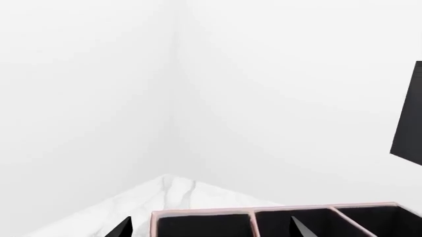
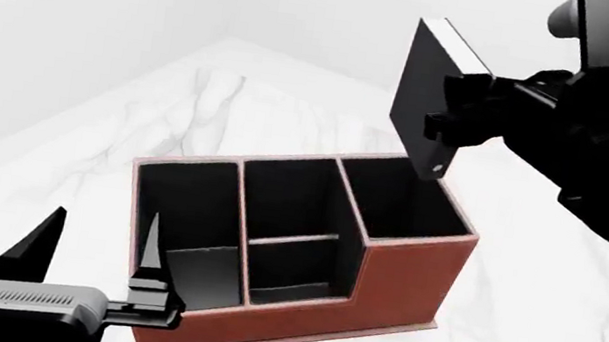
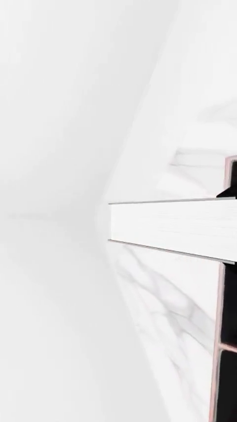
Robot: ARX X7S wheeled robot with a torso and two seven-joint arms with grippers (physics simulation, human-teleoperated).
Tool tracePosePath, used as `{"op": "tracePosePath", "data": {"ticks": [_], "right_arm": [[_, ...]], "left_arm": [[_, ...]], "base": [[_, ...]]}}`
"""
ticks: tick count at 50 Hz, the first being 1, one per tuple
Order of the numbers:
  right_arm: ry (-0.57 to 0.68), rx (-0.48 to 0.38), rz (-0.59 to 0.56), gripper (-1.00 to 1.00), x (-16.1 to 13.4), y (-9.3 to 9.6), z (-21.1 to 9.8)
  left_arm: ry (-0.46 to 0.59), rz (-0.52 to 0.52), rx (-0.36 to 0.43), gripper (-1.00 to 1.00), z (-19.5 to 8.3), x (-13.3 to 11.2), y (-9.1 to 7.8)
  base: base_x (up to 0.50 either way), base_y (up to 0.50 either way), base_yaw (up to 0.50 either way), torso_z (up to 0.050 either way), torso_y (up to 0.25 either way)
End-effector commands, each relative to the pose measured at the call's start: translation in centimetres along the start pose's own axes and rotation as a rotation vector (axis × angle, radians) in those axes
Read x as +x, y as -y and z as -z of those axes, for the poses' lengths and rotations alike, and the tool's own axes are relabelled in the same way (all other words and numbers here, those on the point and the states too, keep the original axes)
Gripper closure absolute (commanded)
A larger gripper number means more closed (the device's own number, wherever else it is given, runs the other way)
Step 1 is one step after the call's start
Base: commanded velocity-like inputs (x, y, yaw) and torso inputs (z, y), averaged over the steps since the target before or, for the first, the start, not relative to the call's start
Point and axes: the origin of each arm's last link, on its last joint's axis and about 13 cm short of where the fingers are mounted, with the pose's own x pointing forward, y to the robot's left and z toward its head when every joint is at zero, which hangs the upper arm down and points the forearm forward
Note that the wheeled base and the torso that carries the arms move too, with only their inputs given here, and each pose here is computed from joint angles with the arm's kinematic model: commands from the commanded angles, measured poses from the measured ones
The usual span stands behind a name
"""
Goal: Pick up the book and place it in the right compartment of the caddy.
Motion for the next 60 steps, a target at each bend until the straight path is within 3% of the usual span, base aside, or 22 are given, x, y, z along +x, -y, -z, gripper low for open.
{"op": "tracePosePath", "data": {"ticks": [1, 36, 60], "right_arm": [[-0.040, 0.032, 0.026, 1.00, 1.3, 0.6, -1.7], [-0.110, 0.014, 0.079, 1.00, 4.1, 1.3, -0.5], [-0.141, 0.007, 0.053, 1.00, 5.0, 1.3, 1.6]], "left_arm": [[-0.003, -0.003, -0.004, -1.00, 0.0, 0.1, -0.1], [-0.006, -0.005, -0.007, -1.00, 0.0, 0.2, -0.2], [-0.005, -0.006, -0.005, -1.00, 0.1, 0.2, -0.2]], "base": [[0.00, 0.00, 0.00, 0.000, 0.011], [0.00, 0.00, 0.00, 0.000, 0.001], [0.00, 0.00, 0.00, 0.000, 0.001]]}}
